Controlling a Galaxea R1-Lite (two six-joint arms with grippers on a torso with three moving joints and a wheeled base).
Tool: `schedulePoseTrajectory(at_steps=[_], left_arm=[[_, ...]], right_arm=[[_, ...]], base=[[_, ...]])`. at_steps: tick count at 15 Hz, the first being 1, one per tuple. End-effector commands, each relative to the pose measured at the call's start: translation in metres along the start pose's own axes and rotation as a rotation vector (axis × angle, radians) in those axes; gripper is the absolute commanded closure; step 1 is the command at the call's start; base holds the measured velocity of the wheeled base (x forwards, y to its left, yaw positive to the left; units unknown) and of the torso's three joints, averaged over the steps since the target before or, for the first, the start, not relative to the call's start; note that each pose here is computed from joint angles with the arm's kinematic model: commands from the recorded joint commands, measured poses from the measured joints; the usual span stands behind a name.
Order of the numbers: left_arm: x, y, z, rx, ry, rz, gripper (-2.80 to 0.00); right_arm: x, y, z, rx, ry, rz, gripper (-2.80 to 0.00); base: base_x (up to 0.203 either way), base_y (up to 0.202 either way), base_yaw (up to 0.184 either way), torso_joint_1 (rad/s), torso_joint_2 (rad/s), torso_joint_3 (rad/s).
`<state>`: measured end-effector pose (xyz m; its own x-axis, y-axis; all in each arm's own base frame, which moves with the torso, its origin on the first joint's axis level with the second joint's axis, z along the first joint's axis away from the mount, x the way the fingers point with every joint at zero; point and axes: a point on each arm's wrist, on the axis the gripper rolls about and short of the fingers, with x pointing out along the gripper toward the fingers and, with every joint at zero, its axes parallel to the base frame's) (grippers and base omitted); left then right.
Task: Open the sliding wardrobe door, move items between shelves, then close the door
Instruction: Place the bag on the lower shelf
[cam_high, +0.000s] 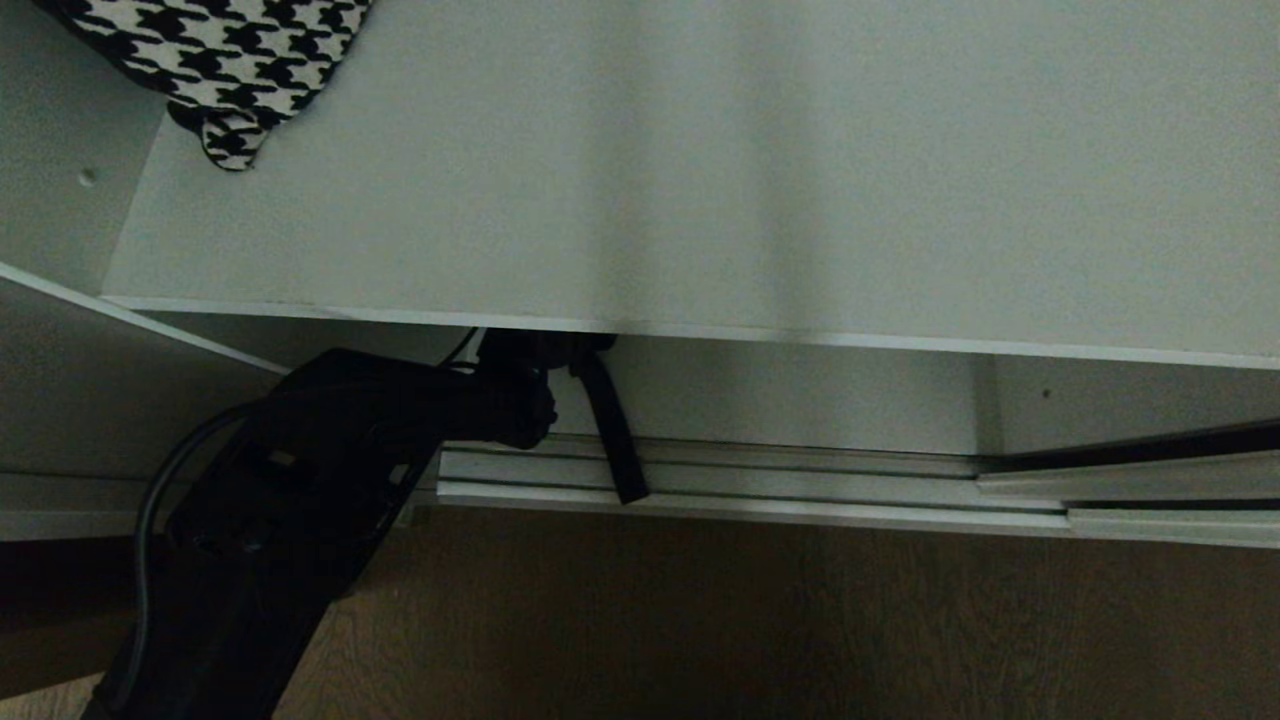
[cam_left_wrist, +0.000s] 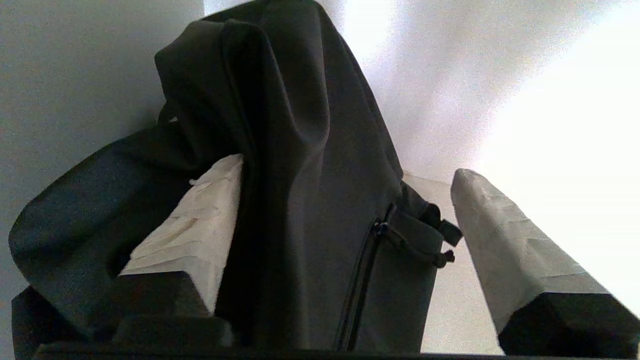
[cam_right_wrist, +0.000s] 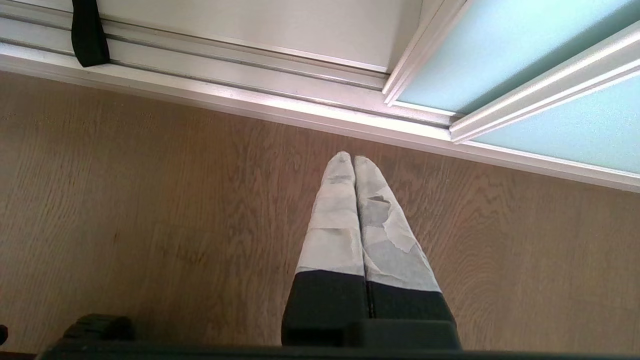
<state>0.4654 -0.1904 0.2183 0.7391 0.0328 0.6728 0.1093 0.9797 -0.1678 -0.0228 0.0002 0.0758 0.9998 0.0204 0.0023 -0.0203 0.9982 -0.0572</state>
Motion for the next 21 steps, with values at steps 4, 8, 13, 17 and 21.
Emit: schedulePoseTrajectory(at_steps=[4,8,13,17,21], left_arm=[[0.000,0.000,0.002,0.000,-0.010,0.020,-2.80],[0.005,0.000,0.019,-0.002,-0.028,0.023,-2.80],[0.014,0.000,0.050,-0.028,-0.081,0.053,-2.80],[0.013,-0.001,0.036,0.075,0.015,0.047,-2.80],[0.018,-0.002,0.052,0.079,0.011,0.047,-2.80]], right_arm=[[0.000,0.000,0.000,-0.001,-0.004,0.001,0.00],[0.000,0.000,0.000,-0.001,-0.004,0.001,0.00],[0.000,0.000,0.000,-0.001,-0.004,0.001,0.00],[0.000,0.000,0.000,-0.001,-0.003,0.001,0.00],[0.000,0.000,0.000,-0.001,-0.004,0.001,0.00]], base=[[0.000,0.000,0.000,0.000,0.00,0.000],[0.000,0.000,0.000,0.000,0.00,0.000],[0.000,0.000,0.000,0.000,0.00,0.000],[0.000,0.000,0.000,0.000,0.00,0.000],[0.000,0.000,0.000,0.000,0.00,0.000]])
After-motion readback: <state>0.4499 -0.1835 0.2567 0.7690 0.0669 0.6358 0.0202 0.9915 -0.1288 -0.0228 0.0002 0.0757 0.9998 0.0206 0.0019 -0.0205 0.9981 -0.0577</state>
